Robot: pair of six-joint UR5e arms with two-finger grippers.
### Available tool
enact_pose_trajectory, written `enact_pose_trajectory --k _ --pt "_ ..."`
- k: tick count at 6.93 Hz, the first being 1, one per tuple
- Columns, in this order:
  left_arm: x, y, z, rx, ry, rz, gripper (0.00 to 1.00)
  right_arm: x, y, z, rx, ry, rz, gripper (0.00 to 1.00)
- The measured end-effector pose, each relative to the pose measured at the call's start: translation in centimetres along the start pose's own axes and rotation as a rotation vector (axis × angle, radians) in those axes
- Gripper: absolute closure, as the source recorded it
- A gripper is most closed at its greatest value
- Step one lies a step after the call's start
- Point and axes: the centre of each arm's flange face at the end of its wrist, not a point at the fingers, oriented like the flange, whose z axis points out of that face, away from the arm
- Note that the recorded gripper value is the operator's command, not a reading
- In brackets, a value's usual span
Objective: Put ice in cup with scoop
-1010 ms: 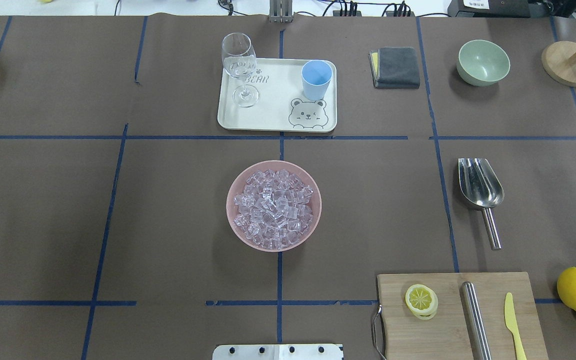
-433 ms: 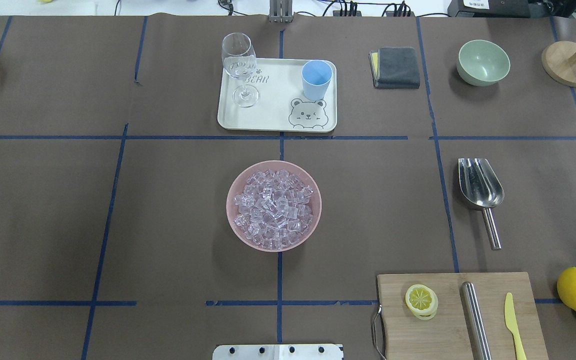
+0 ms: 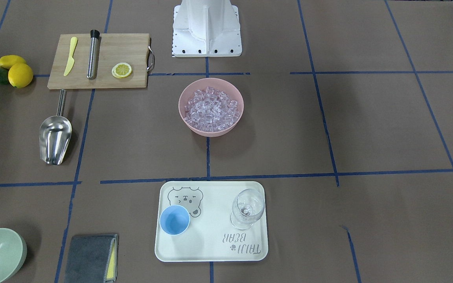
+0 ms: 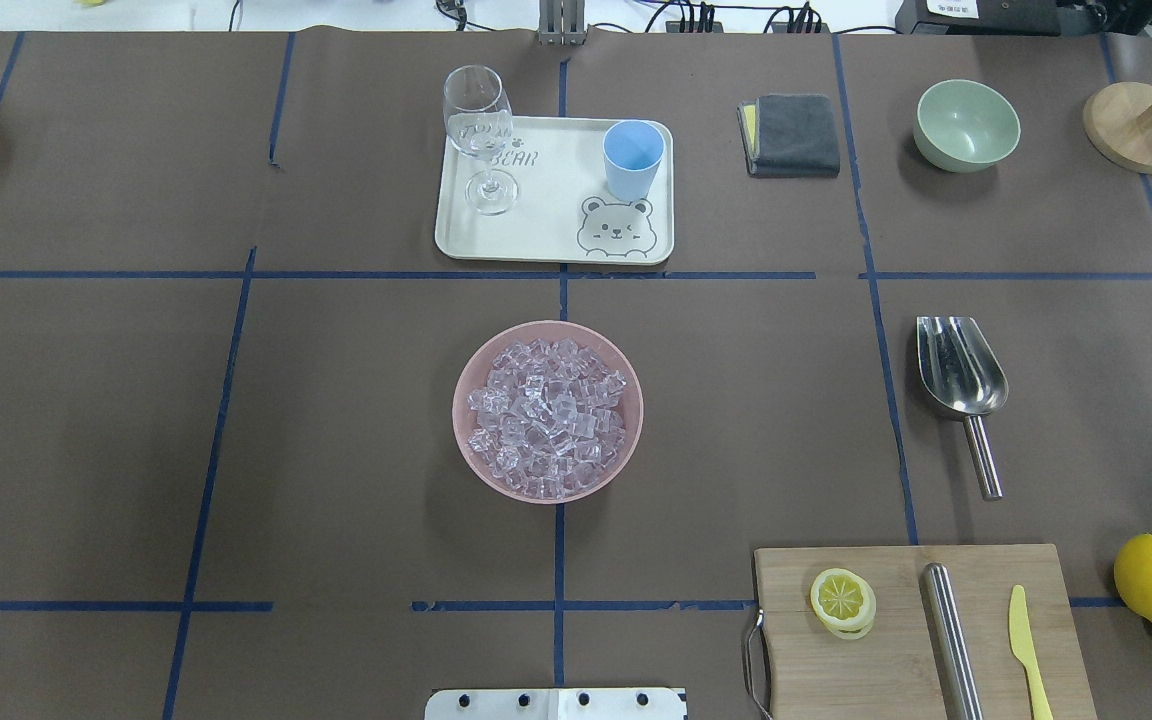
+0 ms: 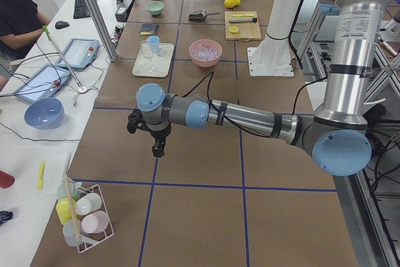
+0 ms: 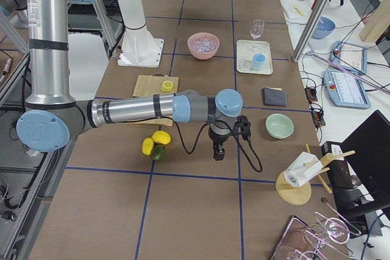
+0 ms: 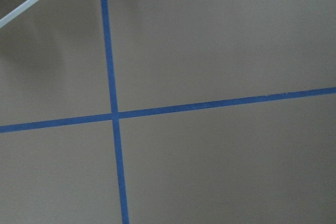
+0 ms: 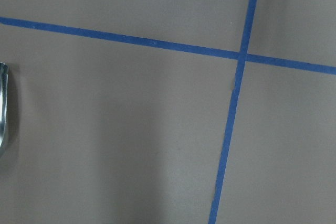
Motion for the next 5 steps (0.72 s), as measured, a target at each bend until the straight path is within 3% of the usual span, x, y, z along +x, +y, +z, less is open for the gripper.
enact_pose_trajectory --k 2,5 --pt "2.5 -0.3 0.1 0.005 0.029 0.049 0.0 -1.3 -0.3 0.7 0.027 -0.012 -0.06 0.0" --pt "10.6 -1.1 2.3 0.027 0.077 0.269 0.0 -3.5 -0.8 1.3 0.033 -0.058 -0.114 0.0"
